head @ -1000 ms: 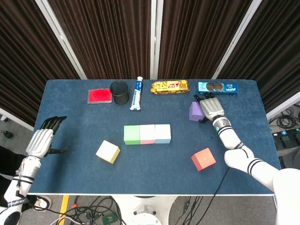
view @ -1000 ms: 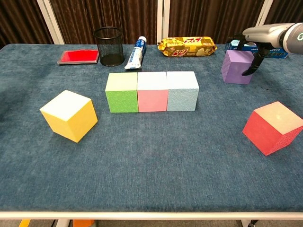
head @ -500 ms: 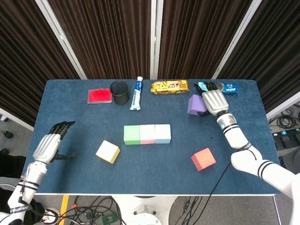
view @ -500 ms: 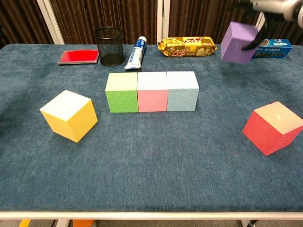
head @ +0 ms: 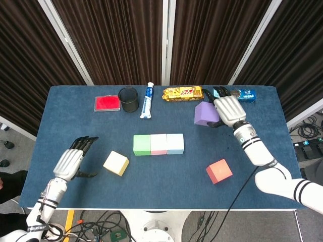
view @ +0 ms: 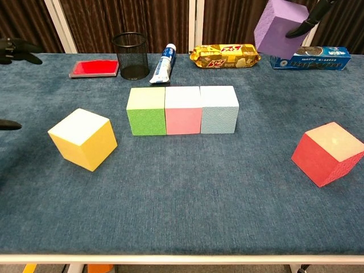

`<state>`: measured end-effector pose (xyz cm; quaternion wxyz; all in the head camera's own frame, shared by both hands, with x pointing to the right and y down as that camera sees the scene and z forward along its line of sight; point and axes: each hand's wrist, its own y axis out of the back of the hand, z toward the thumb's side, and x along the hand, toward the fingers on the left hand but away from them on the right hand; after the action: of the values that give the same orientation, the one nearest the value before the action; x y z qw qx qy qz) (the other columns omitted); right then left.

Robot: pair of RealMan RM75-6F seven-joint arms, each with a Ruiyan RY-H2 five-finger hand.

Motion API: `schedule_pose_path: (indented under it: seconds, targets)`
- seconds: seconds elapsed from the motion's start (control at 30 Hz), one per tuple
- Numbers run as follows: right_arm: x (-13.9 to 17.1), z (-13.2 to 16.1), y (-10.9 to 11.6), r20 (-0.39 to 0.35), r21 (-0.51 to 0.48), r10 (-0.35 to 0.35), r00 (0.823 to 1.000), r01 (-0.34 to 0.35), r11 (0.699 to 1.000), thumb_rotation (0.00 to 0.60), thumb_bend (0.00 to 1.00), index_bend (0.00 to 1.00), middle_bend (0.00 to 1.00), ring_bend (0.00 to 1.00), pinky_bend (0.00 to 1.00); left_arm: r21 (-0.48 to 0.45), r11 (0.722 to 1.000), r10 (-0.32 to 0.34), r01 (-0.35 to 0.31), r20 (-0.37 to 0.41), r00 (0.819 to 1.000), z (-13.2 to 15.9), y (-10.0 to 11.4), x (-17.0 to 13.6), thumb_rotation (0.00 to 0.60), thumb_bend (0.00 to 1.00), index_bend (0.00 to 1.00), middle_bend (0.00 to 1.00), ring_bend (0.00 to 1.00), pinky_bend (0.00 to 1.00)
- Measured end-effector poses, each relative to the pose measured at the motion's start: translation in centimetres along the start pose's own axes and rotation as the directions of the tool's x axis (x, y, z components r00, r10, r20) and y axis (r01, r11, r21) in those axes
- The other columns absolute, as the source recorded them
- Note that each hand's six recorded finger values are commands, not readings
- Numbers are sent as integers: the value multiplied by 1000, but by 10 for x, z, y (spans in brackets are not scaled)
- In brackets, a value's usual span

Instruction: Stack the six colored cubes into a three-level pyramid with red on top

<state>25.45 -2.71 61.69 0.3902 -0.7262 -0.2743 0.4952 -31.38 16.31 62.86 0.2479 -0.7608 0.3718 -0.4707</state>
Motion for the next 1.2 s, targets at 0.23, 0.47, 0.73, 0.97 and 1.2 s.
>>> schedule_pose_path:
  seconds: [0.23,0.47,0.73,0.97,1.2]
  targets:
    - [13,47,-4,-143,29,86,986,-83,996,600,127,0,538,20,0,-14,1000,6,-6,-22,1000,-14,-1,-6,600,94,79,106,0,49]
    - [9,75,-16,-226,95,166,960,-148,984,600,127,0,524,20,0,-25,999,20,-21,-34,999,-26,3,-12,600,94,79,106,0,49]
    - [-6,91,-20,-267,131,183,946,-152,980,600,127,0,516,35,0,-36,999,32,-34,-48,998,-35,5,-11,600,94,79,106,0,49]
    - [-9,97,-25,-242,91,183,953,-165,982,600,127,0,519,42,0,-54,998,35,-38,-59,998,-44,9,-12,600,94,79,106,0,49]
    - [-5,114,-25,-211,132,183,960,-157,979,600,127,0,520,42,0,-77,996,30,-34,-46,998,-49,10,-14,600,94,79,106,0,48]
